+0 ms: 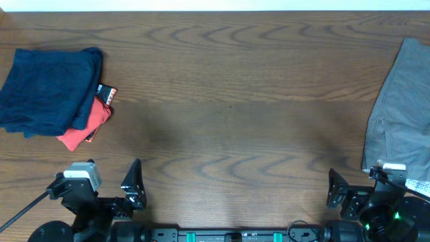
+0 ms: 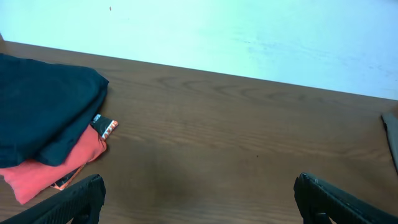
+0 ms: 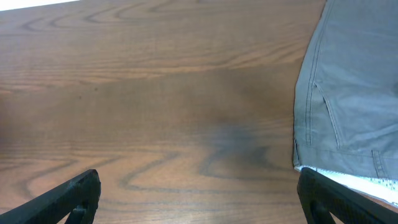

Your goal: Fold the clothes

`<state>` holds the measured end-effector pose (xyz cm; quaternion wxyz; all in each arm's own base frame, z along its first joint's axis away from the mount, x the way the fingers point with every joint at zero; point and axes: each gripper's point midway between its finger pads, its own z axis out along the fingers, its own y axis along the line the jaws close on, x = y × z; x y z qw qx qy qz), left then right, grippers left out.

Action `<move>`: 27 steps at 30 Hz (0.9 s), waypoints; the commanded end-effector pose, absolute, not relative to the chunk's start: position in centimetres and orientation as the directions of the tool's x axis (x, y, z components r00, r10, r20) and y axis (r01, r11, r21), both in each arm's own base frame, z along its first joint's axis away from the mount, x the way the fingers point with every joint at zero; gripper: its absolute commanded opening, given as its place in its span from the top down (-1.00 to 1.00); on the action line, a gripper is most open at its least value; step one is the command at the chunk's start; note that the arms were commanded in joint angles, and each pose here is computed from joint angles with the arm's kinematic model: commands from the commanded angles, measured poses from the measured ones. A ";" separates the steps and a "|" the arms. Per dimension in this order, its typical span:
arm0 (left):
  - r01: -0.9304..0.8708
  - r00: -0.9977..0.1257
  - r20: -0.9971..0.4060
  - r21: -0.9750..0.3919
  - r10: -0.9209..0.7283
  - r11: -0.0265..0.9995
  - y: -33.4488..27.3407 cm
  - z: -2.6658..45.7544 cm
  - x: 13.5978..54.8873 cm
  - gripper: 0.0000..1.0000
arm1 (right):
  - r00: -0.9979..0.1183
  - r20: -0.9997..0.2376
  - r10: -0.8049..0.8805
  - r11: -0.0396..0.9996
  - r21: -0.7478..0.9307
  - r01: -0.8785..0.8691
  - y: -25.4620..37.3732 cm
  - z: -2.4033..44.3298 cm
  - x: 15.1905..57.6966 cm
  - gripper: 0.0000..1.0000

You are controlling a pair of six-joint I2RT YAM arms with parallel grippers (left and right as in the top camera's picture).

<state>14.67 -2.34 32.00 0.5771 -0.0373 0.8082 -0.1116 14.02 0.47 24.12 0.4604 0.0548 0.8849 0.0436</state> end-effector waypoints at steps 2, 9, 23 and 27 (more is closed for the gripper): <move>0.072 -0.335 -0.926 -0.212 -0.177 0.975 -2.3 31.8 14.7 -0.96 | -0.570 -0.811 0.131 0.991 0.111 0.071 0.1 24.0 14.0 -0.99; 0.071 -0.334 -0.926 -0.212 -0.177 0.975 -2.3 31.8 14.7 -0.96 | -0.570 -0.811 0.132 0.991 0.111 0.071 0.1 24.0 14.0 -0.98; 0.072 -0.335 -0.926 -0.212 -0.177 0.975 -2.3 31.8 14.7 -0.96 | -0.417 -0.908 -0.026 0.997 0.005 -0.074 1.2 23.9 18.0 -0.98; 0.072 -0.334 -0.926 -0.212 -0.177 0.975 -2.3 31.8 14.7 -0.96 | -0.271 -0.962 -0.034 0.995 -0.007 -0.100 1.6 23.5 19.7 -0.98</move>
